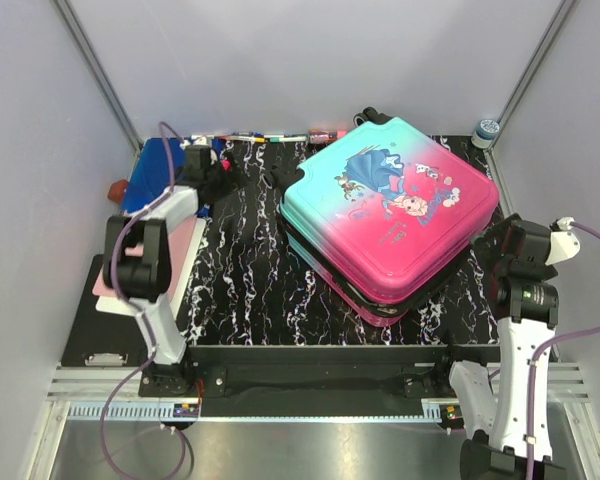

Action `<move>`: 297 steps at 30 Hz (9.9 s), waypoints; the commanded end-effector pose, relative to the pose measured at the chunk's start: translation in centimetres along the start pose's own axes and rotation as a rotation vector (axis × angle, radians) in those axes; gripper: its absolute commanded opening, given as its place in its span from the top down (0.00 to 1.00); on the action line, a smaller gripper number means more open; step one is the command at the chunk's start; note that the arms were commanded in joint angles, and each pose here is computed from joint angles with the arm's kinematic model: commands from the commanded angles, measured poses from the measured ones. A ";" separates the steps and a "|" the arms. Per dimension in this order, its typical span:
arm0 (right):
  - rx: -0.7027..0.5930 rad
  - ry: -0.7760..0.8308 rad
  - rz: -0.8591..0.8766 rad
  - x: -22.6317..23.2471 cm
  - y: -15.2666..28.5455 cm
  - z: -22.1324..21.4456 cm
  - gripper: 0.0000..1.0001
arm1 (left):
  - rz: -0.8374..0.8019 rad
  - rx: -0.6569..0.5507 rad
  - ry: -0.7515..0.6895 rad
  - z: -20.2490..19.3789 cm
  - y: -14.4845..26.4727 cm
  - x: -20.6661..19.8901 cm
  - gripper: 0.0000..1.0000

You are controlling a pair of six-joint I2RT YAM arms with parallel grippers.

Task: Pack the luggage
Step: Zip the luggage at the corner of the board.

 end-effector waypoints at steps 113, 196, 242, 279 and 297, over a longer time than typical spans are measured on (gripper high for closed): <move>0.049 0.194 0.515 8.0 0.4 -0.8 0.07 | -0.781 -0.043 -0.353 -14.8 16.8 -16.5 0.01; -0.021 0.204 0.440 7.8 0.5 1.4 0.02 | -1.162 0.189 -0.574 -20.8 22.8 -26.1 1.00; 0.045 0.012 0.152 3.0 -17.3 3.5 0.06 | -1.157 0.144 -0.246 -19.3 18.3 -22.4 1.00; 0.137 0.008 0.208 2.5 -22.3 -1.2 0.28 | -1.136 0.128 -0.187 -16.4 16.5 -21.5 1.00; -0.107 0.014 0.133 2.7 -15.8 5.8 0.22 | -1.225 0.088 -0.142 -13.6 19.4 -21.7 1.00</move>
Point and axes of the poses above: each gripper's point midway between its finger pads, its own y axis back along the fingers, its own x axis along the line the jaws close on, z = x × y, the point moved 4 cm from there along y, back along the fingers, and after that the axes turned 6 degrees about y, right-handed, at the moved point
